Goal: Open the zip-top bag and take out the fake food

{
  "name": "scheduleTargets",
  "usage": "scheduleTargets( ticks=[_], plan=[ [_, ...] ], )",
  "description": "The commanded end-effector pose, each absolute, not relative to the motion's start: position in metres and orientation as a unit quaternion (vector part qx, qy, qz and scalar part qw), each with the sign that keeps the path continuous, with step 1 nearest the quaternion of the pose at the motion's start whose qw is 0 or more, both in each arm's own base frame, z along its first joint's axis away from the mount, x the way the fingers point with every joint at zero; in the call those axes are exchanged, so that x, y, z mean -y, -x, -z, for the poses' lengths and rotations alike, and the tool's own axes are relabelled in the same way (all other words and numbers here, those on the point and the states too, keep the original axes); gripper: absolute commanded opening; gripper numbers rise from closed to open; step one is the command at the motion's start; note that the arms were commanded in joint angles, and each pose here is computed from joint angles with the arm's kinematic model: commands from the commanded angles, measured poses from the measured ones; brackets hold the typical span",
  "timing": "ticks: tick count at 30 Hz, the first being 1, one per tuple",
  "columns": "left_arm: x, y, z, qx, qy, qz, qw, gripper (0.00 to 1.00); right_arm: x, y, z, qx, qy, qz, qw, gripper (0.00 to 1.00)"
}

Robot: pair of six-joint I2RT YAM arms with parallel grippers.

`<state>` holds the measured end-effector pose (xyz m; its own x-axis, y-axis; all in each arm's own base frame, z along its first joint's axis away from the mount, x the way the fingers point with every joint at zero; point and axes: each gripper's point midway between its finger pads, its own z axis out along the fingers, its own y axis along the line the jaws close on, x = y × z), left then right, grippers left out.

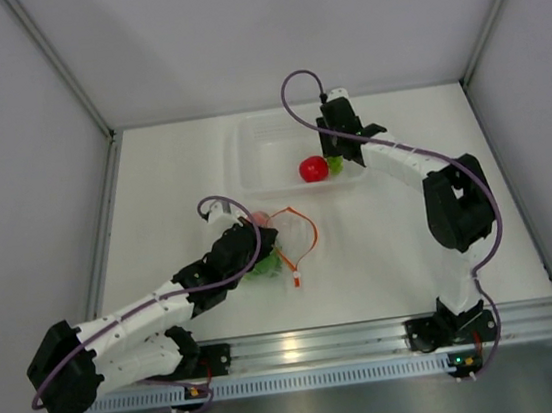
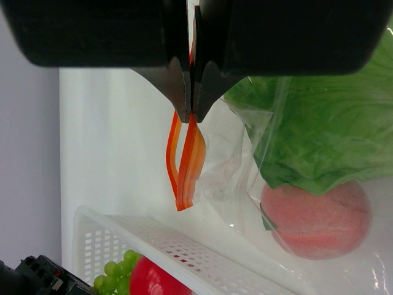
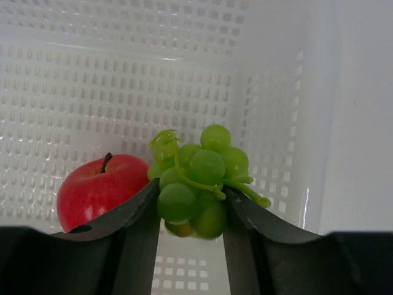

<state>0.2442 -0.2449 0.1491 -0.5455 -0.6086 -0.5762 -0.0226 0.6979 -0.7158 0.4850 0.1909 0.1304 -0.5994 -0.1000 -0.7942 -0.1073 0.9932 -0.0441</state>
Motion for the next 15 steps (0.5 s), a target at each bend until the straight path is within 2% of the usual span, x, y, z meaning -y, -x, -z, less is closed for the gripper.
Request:
scheduleTargets(
  ticks=[1, 3, 4, 9, 12, 15],
  plan=[
    [0.25, -0.246, -0.165, -0.797, 0.19, 0.36, 0.446, 0.0, -0.194, -0.496, -0.169, -0.874, 0.047, -0.014, 0.483, 0.45],
    [0.251, -0.246, -0.167, -0.797, 0.187, 0.361, 0.447, 0.0, -0.193, -0.493, -0.181, -0.869, 0.042, -0.022, 0.493, 0.56],
    [0.252, -0.246, -0.168, -0.797, 0.185, 0.362, 0.447, 0.0, -0.193, -0.491, -0.183, -0.869, 0.042, -0.024, 0.493, 0.71],
    [0.255, -0.245, -0.174, -0.796, 0.175, 0.37, 0.447, 0.0, -0.188, -0.472, -0.223, -0.849, 0.033, -0.05, 0.526, 0.81],
    [0.257, -0.245, -0.18, -0.792, 0.171, 0.376, 0.449, 0.0, -0.188, -0.451, -0.247, -0.831, 0.028, -0.085, 0.549, 0.99],
    [0.259, -0.244, -0.187, -0.79, 0.164, 0.381, 0.451, 0.0, -0.196, -0.424, -0.254, -0.822, 0.019, -0.153, 0.548, 1.0]
  ],
)
